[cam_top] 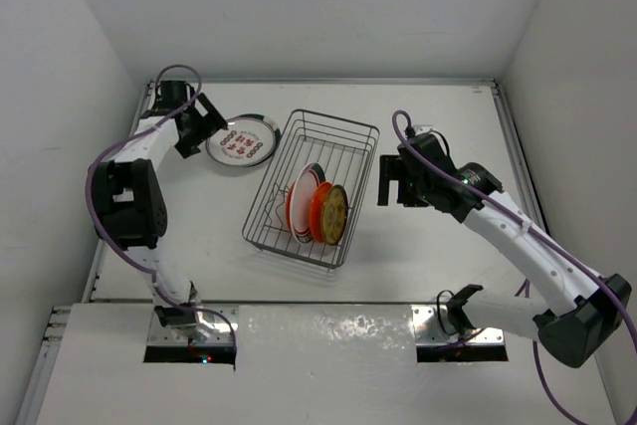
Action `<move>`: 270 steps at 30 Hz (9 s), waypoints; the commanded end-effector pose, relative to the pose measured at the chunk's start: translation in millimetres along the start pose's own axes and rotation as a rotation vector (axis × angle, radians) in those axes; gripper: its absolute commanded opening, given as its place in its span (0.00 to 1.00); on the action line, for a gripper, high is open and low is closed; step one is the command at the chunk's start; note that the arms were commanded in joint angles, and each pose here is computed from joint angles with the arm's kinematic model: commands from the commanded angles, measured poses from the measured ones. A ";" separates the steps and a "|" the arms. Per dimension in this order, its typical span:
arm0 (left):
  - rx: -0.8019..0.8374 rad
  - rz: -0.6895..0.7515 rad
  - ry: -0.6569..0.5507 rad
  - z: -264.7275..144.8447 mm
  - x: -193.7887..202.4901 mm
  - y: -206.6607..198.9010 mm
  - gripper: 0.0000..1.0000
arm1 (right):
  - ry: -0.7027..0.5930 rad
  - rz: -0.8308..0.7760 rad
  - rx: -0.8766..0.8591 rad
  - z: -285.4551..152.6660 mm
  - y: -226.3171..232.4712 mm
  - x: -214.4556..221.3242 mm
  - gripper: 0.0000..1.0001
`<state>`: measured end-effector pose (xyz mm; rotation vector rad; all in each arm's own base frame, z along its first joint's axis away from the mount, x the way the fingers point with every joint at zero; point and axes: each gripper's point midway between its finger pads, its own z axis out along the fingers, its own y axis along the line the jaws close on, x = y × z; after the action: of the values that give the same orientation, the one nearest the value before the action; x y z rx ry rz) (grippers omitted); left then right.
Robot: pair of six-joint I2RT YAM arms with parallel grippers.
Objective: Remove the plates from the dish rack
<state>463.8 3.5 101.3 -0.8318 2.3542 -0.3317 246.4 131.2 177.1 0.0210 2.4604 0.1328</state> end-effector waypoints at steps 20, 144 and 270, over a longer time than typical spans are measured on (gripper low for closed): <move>0.047 0.759 -0.207 -217.1 114.7 -148.6 0.95 | 0.059 -0.065 0.076 3.1 -6.0 -6.1 0.99; 0.042 0.212 -0.078 -141.0 51.3 -11.6 1.00 | 0.162 0.187 0.029 92.4 141.9 33.2 0.17; -0.049 0.461 -0.043 -161.3 63.8 -19.7 1.00 | 0.115 0.136 0.343 87.9 -87.3 -158.5 0.79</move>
<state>326.4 -43.1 198.4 -0.3179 2.4661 -0.0422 427.7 39.1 157.3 0.3332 2.6422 -0.3033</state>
